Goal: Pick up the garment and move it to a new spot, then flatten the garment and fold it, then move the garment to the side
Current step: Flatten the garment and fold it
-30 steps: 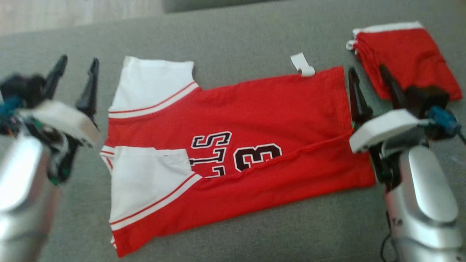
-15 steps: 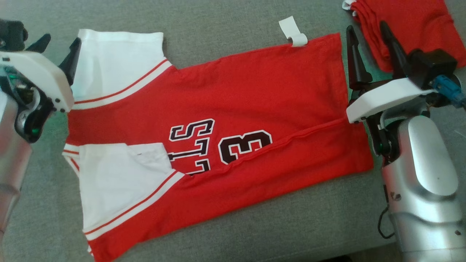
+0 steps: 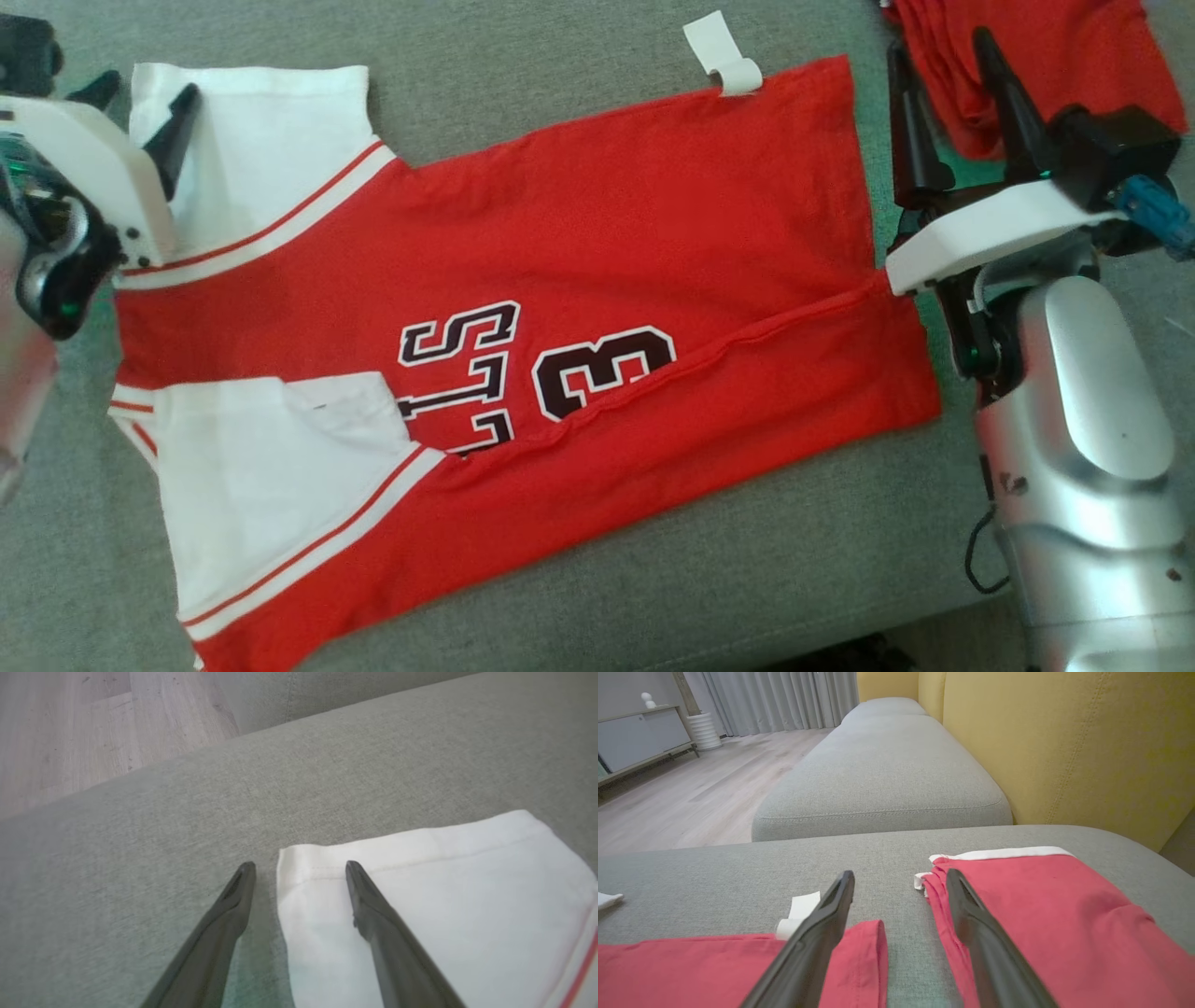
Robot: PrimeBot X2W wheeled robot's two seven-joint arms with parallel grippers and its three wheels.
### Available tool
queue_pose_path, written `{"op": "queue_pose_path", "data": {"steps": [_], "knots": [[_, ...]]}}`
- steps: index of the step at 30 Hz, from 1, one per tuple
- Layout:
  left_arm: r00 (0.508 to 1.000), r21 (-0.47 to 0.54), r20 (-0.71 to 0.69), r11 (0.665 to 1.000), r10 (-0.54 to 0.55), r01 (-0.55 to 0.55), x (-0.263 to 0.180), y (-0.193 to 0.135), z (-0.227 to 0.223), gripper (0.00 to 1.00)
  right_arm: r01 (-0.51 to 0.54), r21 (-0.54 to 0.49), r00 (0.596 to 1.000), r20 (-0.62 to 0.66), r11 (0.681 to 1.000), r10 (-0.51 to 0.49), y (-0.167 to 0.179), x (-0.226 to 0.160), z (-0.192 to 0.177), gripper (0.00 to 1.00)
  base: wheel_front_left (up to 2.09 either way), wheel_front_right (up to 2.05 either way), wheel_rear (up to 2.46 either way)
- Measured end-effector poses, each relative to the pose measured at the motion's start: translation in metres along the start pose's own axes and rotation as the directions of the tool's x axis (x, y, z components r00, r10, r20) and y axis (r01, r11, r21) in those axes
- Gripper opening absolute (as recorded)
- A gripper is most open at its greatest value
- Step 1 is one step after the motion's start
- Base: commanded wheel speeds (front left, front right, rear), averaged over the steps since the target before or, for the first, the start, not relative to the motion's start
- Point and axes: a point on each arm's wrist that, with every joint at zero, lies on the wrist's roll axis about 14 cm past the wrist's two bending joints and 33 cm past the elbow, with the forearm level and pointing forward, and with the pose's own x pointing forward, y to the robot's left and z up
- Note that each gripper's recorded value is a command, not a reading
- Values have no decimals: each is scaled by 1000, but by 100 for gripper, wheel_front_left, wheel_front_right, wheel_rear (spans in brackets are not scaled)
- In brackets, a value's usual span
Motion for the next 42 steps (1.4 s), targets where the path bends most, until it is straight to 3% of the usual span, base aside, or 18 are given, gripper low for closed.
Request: {"op": "queue_pose_path", "data": {"steps": [14,15,16,17,23,29,37,42], "knots": [[988,-5,-140,998,-68,68,1,-14,-12,100,16,-2,1000,14,1000,-16,-6,4,5,100,0,0,0],[986,-13,-150,997,-72,71,0,-15,-13,96,17,-2,1000,14,1000,-17,-6,4,5,100,0,0,0],[985,-17,-156,997,-76,74,-1,-15,-14,13,17,-5,1000,13,1000,-17,-6,5,5,100,0,0,0],[984,-19,-161,997,-78,76,-2,-15,-15,0,17,-7,1000,14,1000,-17,-6,5,5,100,0,0,0],[991,-22,-116,997,-71,69,-8,-13,-11,0,16,-17,999,32,1000,-15,-5,8,13,100,0,0,0],[994,-30,94,998,-60,63,-26,-16,21,0,-14,-40,999,28,999,16,9,11,19,100,0,0,0],[939,15,337,998,-65,63,-73,-26,64,0,-99,-99,985,-152,990,83,40,19,-9,100,0,0,0],[924,56,376,997,-76,59,-98,-33,61,0,-124,-149,951,-300,981,75,40,27,-31,100,0,0,0]]}}
